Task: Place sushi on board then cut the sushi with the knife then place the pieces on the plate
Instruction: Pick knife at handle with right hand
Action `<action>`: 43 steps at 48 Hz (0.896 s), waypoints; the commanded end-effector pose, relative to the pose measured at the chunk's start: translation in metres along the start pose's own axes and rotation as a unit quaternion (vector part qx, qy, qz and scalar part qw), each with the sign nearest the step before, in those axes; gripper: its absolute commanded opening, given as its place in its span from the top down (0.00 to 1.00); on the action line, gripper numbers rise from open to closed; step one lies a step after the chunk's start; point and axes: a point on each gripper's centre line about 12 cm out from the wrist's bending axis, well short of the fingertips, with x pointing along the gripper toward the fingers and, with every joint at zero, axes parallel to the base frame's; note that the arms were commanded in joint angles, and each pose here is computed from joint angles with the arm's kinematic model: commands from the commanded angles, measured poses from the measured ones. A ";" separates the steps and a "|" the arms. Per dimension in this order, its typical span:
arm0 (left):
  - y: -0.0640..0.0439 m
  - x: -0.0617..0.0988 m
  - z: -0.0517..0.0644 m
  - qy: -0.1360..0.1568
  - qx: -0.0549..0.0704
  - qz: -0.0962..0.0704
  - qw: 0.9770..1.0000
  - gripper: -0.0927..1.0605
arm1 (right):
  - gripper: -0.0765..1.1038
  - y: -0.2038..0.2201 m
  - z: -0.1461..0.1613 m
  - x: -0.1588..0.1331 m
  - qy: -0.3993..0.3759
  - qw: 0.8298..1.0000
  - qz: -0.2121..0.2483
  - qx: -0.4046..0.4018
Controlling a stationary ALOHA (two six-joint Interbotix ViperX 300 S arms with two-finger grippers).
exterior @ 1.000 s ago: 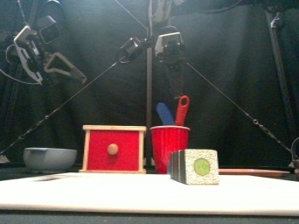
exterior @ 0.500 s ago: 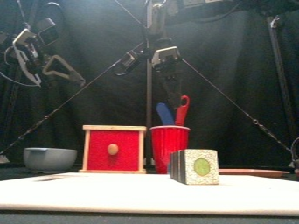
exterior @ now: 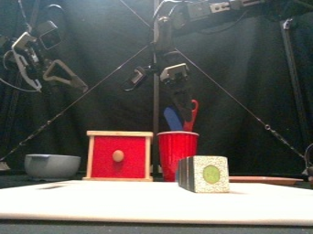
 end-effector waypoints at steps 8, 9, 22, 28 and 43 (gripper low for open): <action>0.002 0.001 0.003 -0.005 -0.003 0.004 1.000 0.93 | 0.29 -0.006 -0.001 -0.007 -0.013 1.000 0.001 0.006; 0.002 0.001 0.003 -0.005 -0.003 0.004 1.000 0.93 | 0.29 -0.007 -0.001 -0.008 -0.013 1.000 0.001 0.007; 0.002 0.000 0.001 -0.003 -0.002 0.004 1.000 0.93 | 0.38 -0.007 -0.001 -0.003 -0.006 1.000 0.009 0.008; 0.002 0.000 0.000 -0.002 -0.002 0.004 1.000 0.93 | 0.43 -0.009 0.000 -0.001 -0.005 1.000 0.010 0.011; 0.002 0.000 -0.001 0.000 -0.002 0.005 1.000 0.93 | 0.60 -0.017 0.001 -0.003 -0.010 1.000 0.011 0.023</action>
